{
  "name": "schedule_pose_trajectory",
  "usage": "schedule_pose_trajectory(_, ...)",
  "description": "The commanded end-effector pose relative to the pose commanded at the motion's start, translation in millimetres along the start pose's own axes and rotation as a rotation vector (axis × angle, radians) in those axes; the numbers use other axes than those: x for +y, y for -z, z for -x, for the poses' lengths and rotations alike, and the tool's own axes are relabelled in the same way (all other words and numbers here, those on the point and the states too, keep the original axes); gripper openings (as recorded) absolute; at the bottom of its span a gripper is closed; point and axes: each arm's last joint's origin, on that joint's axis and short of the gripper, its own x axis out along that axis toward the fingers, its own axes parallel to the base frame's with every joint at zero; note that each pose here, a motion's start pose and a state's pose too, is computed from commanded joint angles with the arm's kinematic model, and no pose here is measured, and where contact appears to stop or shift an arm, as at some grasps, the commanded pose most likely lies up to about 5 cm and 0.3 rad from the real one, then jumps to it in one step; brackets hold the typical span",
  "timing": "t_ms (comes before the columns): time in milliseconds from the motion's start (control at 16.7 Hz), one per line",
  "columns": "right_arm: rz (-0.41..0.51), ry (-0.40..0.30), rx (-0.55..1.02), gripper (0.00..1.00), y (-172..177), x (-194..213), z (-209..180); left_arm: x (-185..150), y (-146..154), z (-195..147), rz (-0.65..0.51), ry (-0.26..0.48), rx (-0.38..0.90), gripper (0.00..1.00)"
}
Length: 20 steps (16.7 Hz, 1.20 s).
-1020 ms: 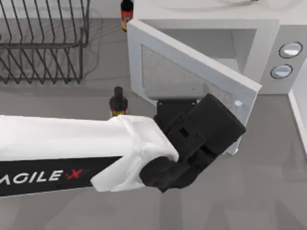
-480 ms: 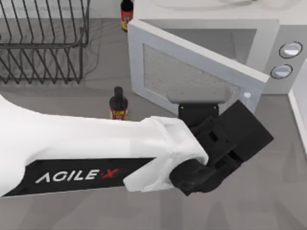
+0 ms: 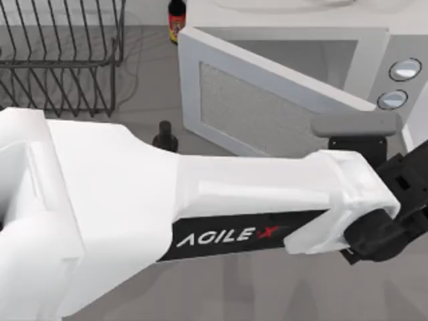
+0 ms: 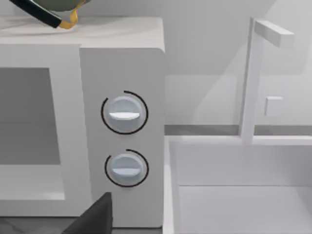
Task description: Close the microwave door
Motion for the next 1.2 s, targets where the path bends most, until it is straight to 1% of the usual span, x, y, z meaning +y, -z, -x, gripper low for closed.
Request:
schedule_pose_trajectory(180,0.0,0.0,0.0,1.0,0,0,0,-15,5,-3,-0.008,-0.008,0.006,0.0)
schedule_pose_trajectory(480,0.0,0.0,0.0,1.0,0,0,0,-15,3,-5,-0.003,-0.009,0.006,0.0)
schedule_pose_trajectory(660,0.0,0.0,0.0,1.0,0,0,0,-19,-1,-23,-0.019,-0.013,0.017,0.0)
schedule_pose_trajectory(780,0.0,0.0,0.0,1.0,0,0,0,-21,-10,-41,-0.029,-0.014,0.024,0.0)
schedule_pose_trajectory(1020,0.0,0.0,0.0,1.0,0,0,0,-12,-42,-77,-0.012,-0.011,0.013,0.0)
schedule_pose_trajectory(1200,0.0,0.0,0.0,1.0,0,0,0,-7,-52,-88,-0.003,-0.009,0.005,0.0)
